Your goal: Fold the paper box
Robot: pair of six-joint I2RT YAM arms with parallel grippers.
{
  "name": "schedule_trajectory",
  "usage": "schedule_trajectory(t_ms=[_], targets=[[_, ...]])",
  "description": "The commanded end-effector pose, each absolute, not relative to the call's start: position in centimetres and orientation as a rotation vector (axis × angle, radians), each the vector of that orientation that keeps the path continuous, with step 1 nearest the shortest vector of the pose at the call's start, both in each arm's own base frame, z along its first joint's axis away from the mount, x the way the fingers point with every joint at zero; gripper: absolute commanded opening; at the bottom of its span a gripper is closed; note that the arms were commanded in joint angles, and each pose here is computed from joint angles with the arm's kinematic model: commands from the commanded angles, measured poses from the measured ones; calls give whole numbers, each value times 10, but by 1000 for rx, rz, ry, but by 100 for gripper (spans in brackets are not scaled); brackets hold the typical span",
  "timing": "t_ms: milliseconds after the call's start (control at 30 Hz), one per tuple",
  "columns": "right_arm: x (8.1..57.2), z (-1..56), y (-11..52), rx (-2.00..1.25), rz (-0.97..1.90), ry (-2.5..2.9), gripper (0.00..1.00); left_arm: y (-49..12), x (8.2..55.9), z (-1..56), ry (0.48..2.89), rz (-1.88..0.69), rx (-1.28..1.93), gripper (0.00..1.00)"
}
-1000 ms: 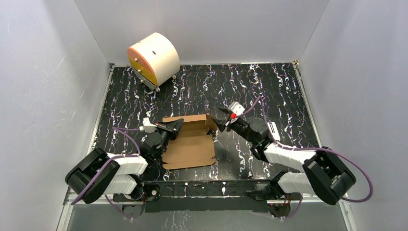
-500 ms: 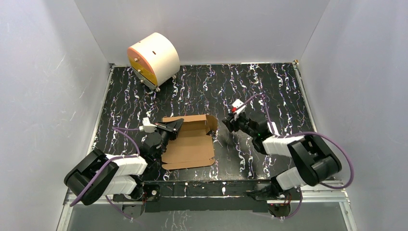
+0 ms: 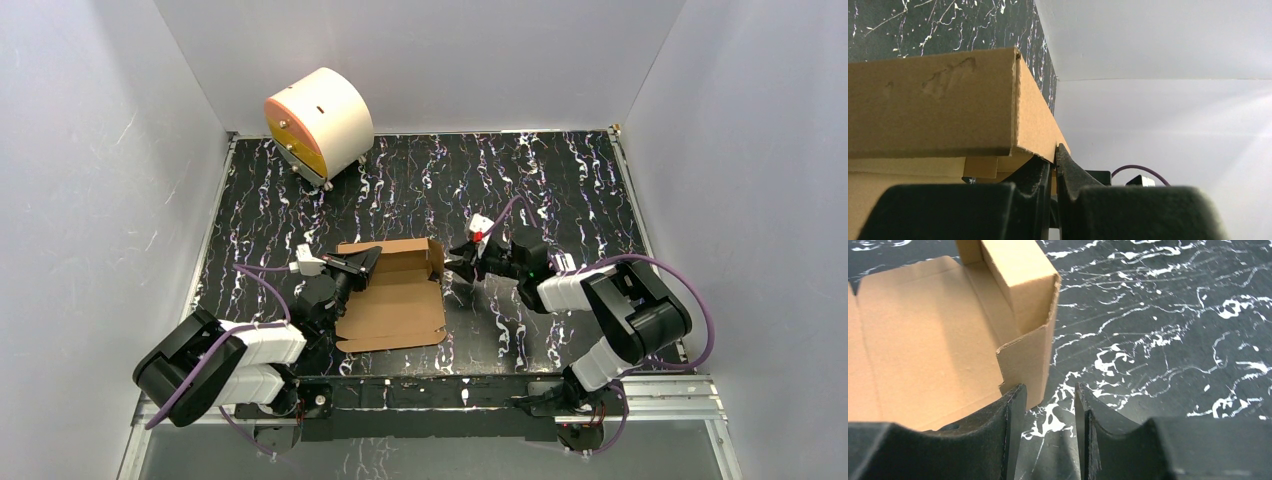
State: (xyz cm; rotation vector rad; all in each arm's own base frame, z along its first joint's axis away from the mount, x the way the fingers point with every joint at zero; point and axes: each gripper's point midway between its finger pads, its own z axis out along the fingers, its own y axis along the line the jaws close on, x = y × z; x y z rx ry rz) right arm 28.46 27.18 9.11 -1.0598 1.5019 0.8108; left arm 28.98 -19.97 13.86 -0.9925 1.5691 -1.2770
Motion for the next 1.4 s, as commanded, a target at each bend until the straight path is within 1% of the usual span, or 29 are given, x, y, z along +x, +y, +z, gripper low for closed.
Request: schedule_trajectory(t_ms=[0,433,700,833,1100,1367], targets=[[278,120,289,-1126,902,1337,48,-200,291,128,1609,-1222,-977,3],[279,124,302,-1111,911,1299,49,-207,290,127,1637,-1247,-969,3],[287,125,310,-1135,892,1265,47,-212,290,128,1648,-1266,-961,3],[289,125,314,-1149,884,1251,42,-214,290,130,1653,-1273,-950,3],[292,122,320,-1161,854,1233,41,-217,290,127,1666,-1282,-955,3],[295,117,329,-1218,757,1213,41,-223,290,129,1679,-1306,-950,3]])
